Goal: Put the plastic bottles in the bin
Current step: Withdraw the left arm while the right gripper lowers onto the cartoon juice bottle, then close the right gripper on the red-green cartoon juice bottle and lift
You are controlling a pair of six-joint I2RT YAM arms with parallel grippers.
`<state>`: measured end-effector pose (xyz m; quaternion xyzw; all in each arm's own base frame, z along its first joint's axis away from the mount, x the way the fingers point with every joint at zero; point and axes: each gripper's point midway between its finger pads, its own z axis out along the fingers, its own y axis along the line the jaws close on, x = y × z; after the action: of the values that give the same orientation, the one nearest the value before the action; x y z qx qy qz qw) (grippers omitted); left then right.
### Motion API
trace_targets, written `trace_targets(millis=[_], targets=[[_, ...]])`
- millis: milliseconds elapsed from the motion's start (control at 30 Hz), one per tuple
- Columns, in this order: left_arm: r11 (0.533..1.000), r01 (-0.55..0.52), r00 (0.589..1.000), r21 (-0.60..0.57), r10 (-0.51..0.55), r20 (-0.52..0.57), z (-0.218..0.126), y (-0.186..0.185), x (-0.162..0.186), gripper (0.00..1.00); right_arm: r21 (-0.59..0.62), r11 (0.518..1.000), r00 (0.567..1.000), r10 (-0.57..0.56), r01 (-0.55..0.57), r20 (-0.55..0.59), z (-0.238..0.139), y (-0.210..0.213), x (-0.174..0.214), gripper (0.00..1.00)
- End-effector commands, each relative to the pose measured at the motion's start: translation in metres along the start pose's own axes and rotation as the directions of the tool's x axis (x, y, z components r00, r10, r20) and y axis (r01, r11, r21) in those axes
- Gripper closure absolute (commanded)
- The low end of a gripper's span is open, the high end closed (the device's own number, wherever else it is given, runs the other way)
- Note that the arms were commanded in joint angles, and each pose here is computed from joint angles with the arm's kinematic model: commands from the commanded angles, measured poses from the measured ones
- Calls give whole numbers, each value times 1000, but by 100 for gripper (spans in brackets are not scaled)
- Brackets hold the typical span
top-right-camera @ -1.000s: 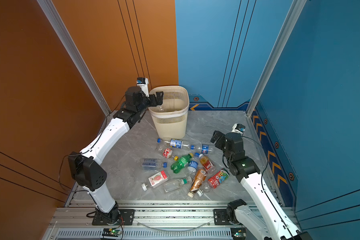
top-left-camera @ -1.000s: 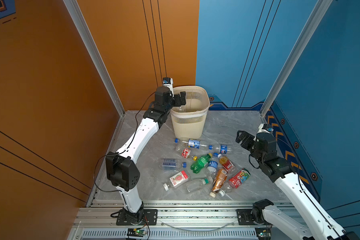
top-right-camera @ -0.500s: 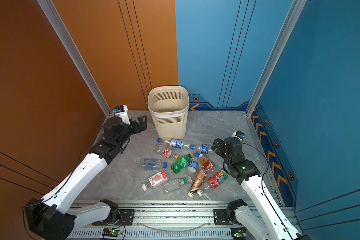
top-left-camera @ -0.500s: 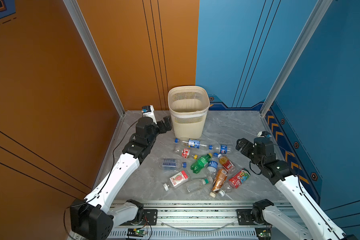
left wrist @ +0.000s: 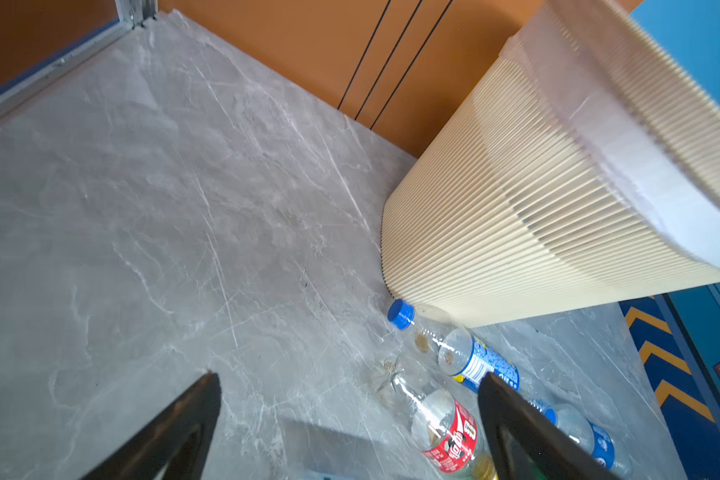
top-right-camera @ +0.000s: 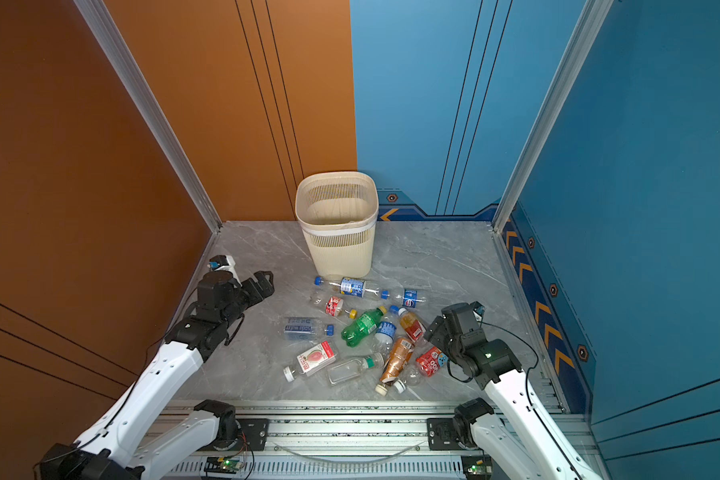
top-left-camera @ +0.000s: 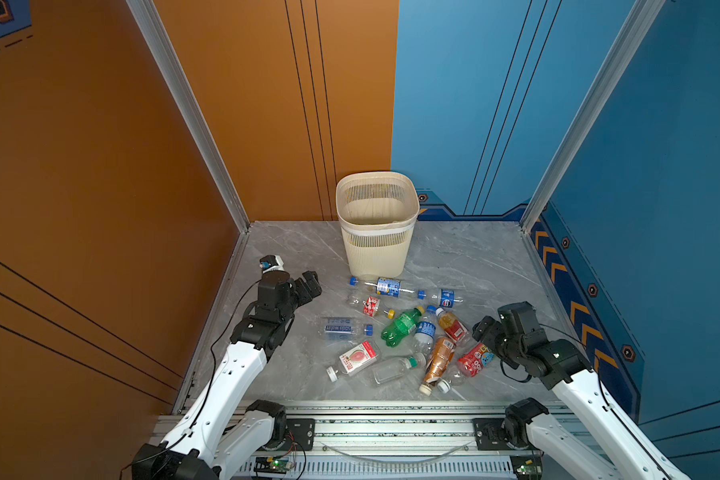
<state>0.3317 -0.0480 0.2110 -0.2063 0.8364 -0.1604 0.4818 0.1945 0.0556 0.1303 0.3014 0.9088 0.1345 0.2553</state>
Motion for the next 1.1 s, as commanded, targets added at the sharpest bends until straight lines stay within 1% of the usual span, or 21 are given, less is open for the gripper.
trace_targets(millis=[0, 233, 333, 600, 733, 1067], targets=[[1000, 28, 1000, 14, -28, -15, 4, 3, 4, 2, 84, 995, 995, 65, -59, -71, 0, -25, 28, 20], [998, 64, 998, 9, -64, -23, 6, 16, 8, 2, 95, 994, 993, 63, -54, -100, 15, -26, 50, 21], [997, 76, 997, 5, -75, -29, 5, 21, 10, 2, 105, 994, 995, 51, -41, -87, 20, -25, 50, 20], [996, 94, 995, -4, -94, -28, 4, 29, 10, 2, 86, 993, 993, 89, -83, -74, 44, -20, 53, 21], [995, 99, 995, -11, -100, -31, 4, 32, 11, 2, 120, 990, 994, 88, -79, -69, 52, -26, 55, 19], [992, 121, 992, -21, -122, -43, 6, 38, 14, 2, 118, 984, 990, 136, -131, -36, 67, -32, 50, 21]])
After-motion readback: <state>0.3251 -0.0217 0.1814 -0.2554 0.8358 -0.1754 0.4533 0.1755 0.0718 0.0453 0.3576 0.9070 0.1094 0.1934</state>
